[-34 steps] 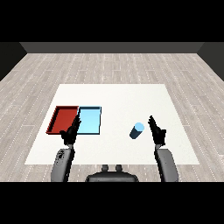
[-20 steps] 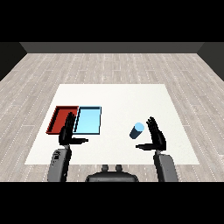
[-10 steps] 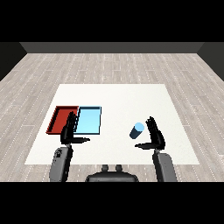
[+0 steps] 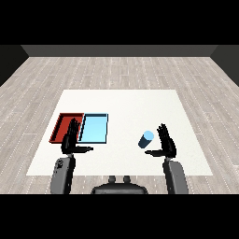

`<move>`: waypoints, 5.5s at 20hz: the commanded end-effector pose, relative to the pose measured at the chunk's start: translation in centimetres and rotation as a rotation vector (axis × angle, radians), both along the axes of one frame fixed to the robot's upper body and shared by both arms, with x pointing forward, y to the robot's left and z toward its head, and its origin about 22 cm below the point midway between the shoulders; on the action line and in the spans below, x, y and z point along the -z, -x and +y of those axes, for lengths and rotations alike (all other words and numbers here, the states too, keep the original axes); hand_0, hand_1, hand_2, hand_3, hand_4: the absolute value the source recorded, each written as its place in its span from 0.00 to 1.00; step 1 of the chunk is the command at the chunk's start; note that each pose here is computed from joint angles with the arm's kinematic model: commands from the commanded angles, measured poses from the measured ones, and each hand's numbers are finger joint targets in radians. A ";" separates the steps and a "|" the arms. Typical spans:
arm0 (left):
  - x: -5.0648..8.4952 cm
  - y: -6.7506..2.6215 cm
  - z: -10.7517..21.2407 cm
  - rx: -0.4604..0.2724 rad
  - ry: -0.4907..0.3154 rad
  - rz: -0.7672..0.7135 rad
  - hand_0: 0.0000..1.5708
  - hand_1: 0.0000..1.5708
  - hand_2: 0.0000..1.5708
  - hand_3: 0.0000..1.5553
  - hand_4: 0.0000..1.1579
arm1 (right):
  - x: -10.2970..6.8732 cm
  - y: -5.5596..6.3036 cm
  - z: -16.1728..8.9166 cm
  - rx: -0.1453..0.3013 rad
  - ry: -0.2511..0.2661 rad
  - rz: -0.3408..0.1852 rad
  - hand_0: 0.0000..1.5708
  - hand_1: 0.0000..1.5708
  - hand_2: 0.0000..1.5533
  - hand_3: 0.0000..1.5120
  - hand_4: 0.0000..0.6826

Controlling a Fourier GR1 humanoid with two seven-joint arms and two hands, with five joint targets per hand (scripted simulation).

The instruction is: Pick the blue can and put it in the blue box

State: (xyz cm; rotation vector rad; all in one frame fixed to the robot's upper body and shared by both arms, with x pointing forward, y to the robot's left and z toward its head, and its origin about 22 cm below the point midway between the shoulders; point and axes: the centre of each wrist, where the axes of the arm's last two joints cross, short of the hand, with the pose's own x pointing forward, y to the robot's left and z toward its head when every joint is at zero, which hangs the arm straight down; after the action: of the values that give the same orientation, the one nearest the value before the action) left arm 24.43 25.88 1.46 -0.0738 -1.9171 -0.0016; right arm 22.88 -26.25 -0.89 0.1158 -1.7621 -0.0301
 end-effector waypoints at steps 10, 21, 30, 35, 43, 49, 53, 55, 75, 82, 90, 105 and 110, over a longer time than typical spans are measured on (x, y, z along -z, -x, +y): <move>-0.3 -0.53 0.5 -0.006 0.022 0.001 0.00 0.00 0.00 0.00 0.00 | 4.1 -4.4 -0.7 0.008 -0.034 0.091 0.00 0.00 0.00 0.00 0.00; 1.0 -0.83 1.4 -0.012 0.030 0.006 0.00 0.00 0.00 0.00 0.00 | 5.2 -5.4 3.1 0.013 -0.105 0.161 0.00 0.00 0.00 0.00 0.00; -1.8 0.12 0.7 0.011 0.036 0.009 0.00 0.00 0.00 0.00 0.00 | 7.4 -7.1 4.1 -0.011 -0.103 0.143 0.00 0.00 0.00 0.00 0.00; -1.1 0.11 2.8 -0.001 0.013 0.012 0.00 0.00 0.00 0.00 0.00 | 5.6 -7.1 3.7 0.145 -0.009 0.155 0.96 0.96 0.97 0.96 0.88; -0.3 -1.41 -1.4 0.008 0.024 0.001 0.00 0.00 0.00 0.00 0.00 | 3.7 -5.5 4.9 0.104 0.048 0.166 0.96 0.96 0.95 0.96 0.87; -0.7 -0.89 0.4 0.023 0.007 0.029 0.00 0.00 0.00 0.00 0.00 | 0.7 -6.8 9.1 0.036 0.065 0.049 0.93 0.93 0.95 0.96 0.92; 0.3 0.09 -2.9 0.048 -0.016 0.033 0.00 0.00 0.00 0.00 0.00 | -1.9 -6.3 10.0 -0.016 0.051 -0.048 0.94 0.94 0.95 0.96 0.92; -1.3 1.10 -2.2 0.095 0.022 0.015 0.00 0.00 0.00 0.00 0.00 | -4.0 -7.1 9.7 -0.013 0.075 -0.058 0.91 0.91 0.94 0.95 0.93; -0.3 -0.35 -10.2 0.261 0.104 0.190 0.00 0.00 0.00 0.00 0.00 | -7.8 -10.2 12.4 -0.104 0.068 -0.122 0.92 0.92 0.94 0.95 0.91; 1.3 -3.83 -12.0 0.246 0.053 0.232 0.00 0.00 0.00 0.00 0.00 | -4.4 -7.9 14.5 -0.111 0.082 -0.129 0.92 0.92 0.94 0.95 0.90; 1.8 -3.93 -15.5 0.262 0.008 0.244 0.00 0.00 0.00 0.00 0.00 | -7.6 -10.2 15.5 -0.165 0.095 -0.149 0.91 0.91 0.94 0.94 0.92; 3.9 -4.41 -16.0 0.281 0.038 0.249 0.00 0.00 0.00 0.00 0.00 | -7.6 -7.4 16.8 -0.197 0.105 -0.198 0.91 0.91 0.94 0.94 0.92; 0.7 -3.52 -16.5 0.295 0.031 0.258 0.00 0.00 0.00 0.00 0.00 | -6.3 -8.1 18.3 -0.246 0.104 -0.195 0.91 0.91 0.95 0.94 0.90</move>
State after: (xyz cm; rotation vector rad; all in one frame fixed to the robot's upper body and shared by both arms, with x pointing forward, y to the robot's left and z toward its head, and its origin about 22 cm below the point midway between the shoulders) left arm 29.11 9.55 -0.95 -0.3498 -1.6439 -0.1467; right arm 31.13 -9.11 5.79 0.2427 -1.9220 0.2390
